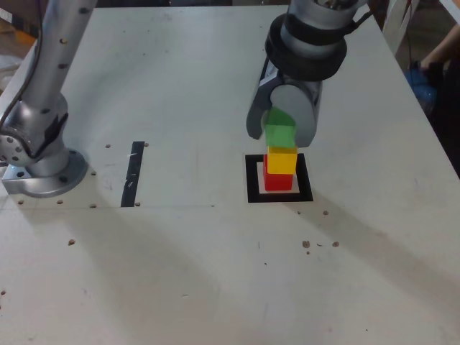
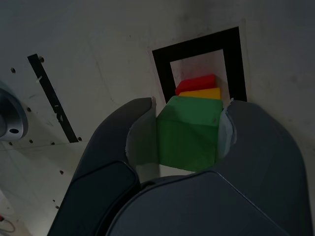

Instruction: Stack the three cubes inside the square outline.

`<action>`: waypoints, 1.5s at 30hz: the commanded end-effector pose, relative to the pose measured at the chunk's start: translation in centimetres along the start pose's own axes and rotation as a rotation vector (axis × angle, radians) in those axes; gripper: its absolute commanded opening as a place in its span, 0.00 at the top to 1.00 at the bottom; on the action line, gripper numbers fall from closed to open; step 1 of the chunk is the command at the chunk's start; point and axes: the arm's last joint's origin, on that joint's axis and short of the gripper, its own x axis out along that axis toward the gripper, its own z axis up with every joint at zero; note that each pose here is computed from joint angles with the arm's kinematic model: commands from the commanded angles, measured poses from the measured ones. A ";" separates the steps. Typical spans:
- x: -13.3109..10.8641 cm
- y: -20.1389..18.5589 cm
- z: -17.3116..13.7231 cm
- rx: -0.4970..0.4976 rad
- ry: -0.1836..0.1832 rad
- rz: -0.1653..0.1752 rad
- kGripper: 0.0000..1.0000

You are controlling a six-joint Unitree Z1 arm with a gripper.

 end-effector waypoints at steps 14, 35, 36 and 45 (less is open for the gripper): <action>-0.7 0.1 -1.3 0.008 0.002 -0.030 0.21; -3.5 2.6 -16.2 -0.072 -0.092 -0.049 0.01; -2.6 2.5 -16.9 -0.079 -0.065 -0.056 0.01; 4.3 0.9 -20.3 -0.108 -0.005 -0.078 0.01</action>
